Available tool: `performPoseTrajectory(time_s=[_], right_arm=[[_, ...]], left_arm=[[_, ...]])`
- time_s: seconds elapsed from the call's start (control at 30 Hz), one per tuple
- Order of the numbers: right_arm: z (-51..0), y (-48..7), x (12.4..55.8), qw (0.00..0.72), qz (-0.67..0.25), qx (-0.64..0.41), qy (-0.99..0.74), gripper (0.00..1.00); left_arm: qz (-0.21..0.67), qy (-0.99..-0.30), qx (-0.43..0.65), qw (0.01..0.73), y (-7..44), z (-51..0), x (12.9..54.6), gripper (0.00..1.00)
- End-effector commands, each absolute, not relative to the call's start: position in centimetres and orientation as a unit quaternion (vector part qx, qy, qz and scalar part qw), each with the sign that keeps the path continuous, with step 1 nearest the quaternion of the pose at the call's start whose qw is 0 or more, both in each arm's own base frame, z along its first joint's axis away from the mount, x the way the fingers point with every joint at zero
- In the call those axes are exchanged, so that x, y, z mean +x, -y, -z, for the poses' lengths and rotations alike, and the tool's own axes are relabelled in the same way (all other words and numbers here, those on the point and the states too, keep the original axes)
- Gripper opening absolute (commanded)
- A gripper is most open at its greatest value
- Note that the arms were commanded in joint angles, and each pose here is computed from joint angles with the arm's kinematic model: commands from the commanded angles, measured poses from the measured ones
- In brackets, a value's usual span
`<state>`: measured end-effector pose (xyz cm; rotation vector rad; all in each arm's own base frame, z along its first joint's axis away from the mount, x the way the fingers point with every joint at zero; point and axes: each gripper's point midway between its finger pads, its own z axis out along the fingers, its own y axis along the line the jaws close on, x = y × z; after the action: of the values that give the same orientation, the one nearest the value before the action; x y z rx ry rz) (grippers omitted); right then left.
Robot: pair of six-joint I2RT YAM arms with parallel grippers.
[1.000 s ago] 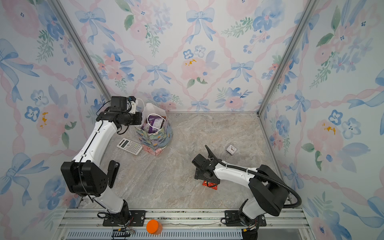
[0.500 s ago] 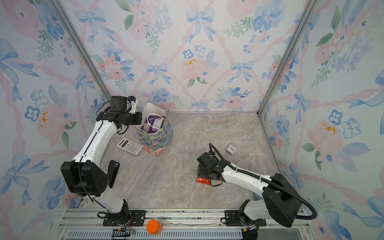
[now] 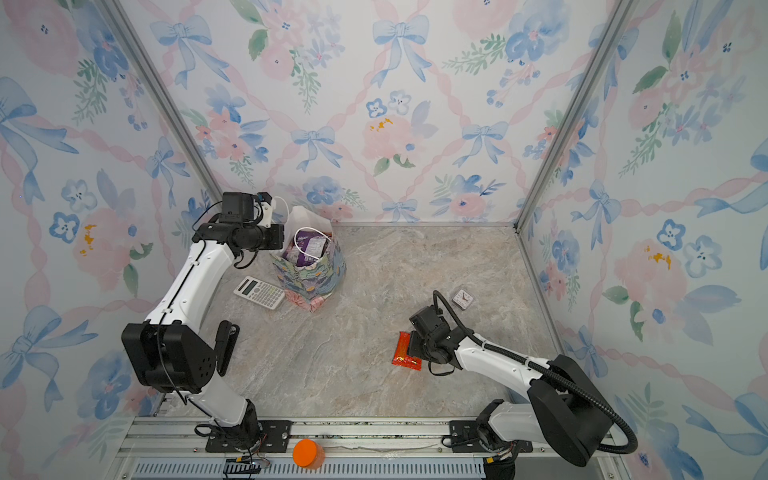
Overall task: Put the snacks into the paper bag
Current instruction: 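Close the right gripper on the edge of the red packet, then lift the red packet with the right gripper toward the paper bag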
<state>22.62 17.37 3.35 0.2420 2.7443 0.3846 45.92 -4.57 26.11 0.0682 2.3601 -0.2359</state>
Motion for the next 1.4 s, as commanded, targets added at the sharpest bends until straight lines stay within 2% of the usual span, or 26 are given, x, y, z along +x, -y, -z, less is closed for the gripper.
performPoseTrajectory(time_s=[0.0,0.13,0.23,0.33,0.57,0.77,1.07,1.37], right_arm=[[-2.3,-17.5,22.6,0.167,-0.139,0.087,-0.972,0.59],[-1.6,-17.5,22.5,0.160,-0.134,0.092,-0.974,0.56],[-1.3,-17.5,22.5,0.157,-0.134,0.095,-0.974,0.49],[-1.0,-17.6,22.5,0.155,-0.136,0.098,-0.974,0.40],[-1.1,-17.8,22.6,0.153,-0.140,0.104,-0.973,0.14],[-2.2,-18.4,23.2,0.163,-0.157,0.106,-0.968,0.01],[-7.8,-20.1,25.6,0.212,-0.197,0.097,-0.952,0.00],[-15.2,-22.5,30.4,0.285,-0.249,0.078,-0.923,0.00]], left_arm=[[0.095,-0.930,0.026,0.353,4.7,-24.7,45.5,0.00],[0.095,-0.930,0.026,0.353,4.7,-24.7,45.5,0.00],[0.095,-0.930,0.027,0.354,4.7,-24.7,45.5,0.00],[0.094,-0.930,0.027,0.354,4.7,-24.7,45.5,0.00],[0.094,-0.930,0.027,0.354,4.7,-24.7,45.5,0.00],[0.094,-0.930,0.027,0.355,4.8,-24.8,45.5,0.00],[0.094,-0.929,0.028,0.356,4.8,-24.9,45.5,0.00],[0.095,-0.929,0.028,0.356,4.8,-24.9,45.5,0.00]])
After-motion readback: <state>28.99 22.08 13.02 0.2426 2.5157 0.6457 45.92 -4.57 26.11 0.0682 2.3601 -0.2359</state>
